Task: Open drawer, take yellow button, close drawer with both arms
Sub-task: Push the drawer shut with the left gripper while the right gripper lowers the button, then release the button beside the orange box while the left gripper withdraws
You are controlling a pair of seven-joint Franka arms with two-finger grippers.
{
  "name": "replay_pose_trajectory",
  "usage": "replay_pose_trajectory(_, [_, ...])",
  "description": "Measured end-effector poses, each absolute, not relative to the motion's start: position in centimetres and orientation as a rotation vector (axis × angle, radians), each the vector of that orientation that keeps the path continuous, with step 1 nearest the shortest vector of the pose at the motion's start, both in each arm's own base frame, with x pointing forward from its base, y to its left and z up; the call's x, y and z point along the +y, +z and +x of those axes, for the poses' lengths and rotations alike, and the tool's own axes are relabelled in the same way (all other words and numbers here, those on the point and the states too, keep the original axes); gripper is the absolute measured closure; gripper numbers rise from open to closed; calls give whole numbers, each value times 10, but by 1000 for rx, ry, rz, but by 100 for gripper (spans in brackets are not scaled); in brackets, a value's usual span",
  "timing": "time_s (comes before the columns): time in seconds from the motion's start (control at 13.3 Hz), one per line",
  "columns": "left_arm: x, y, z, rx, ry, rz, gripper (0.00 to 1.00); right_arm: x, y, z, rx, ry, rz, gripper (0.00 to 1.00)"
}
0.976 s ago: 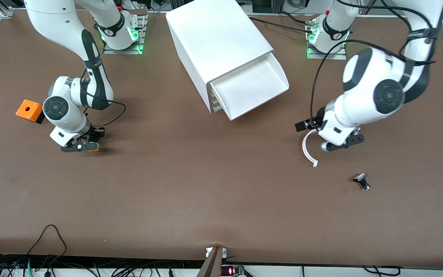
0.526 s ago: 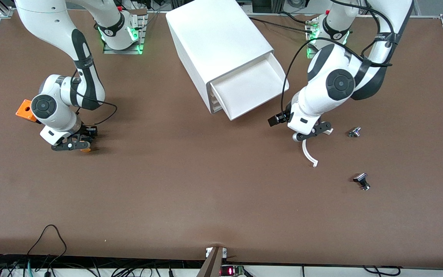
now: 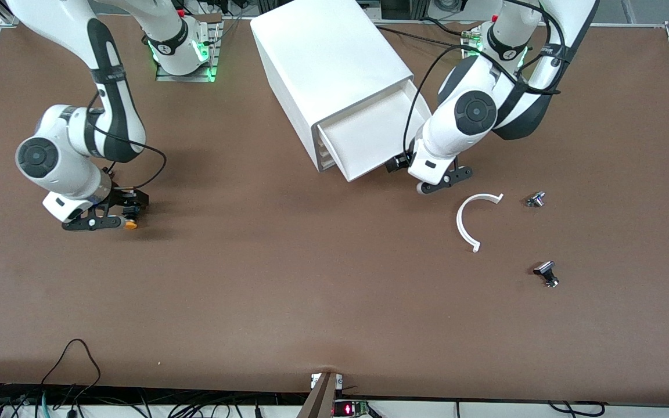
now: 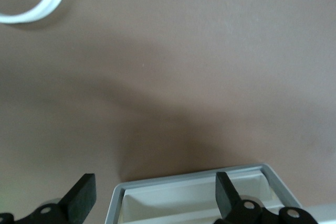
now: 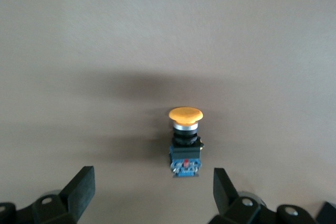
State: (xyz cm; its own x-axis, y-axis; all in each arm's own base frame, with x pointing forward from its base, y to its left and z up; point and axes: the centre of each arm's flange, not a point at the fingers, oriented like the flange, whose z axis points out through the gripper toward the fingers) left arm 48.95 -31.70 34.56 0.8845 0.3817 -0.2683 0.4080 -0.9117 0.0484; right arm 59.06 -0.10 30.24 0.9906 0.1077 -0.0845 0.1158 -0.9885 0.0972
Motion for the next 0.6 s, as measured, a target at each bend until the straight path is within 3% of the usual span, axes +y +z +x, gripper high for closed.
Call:
replay_pose_trajectory(0.23, [-328, 340, 468, 606, -447, 2939, 0, 12, 363, 613, 185, -157, 3052, 0])
replay_pose_trajectory(0.6, [-363, 329, 423, 468, -509, 2980, 0, 8, 418, 632, 177, -175, 3128, 0])
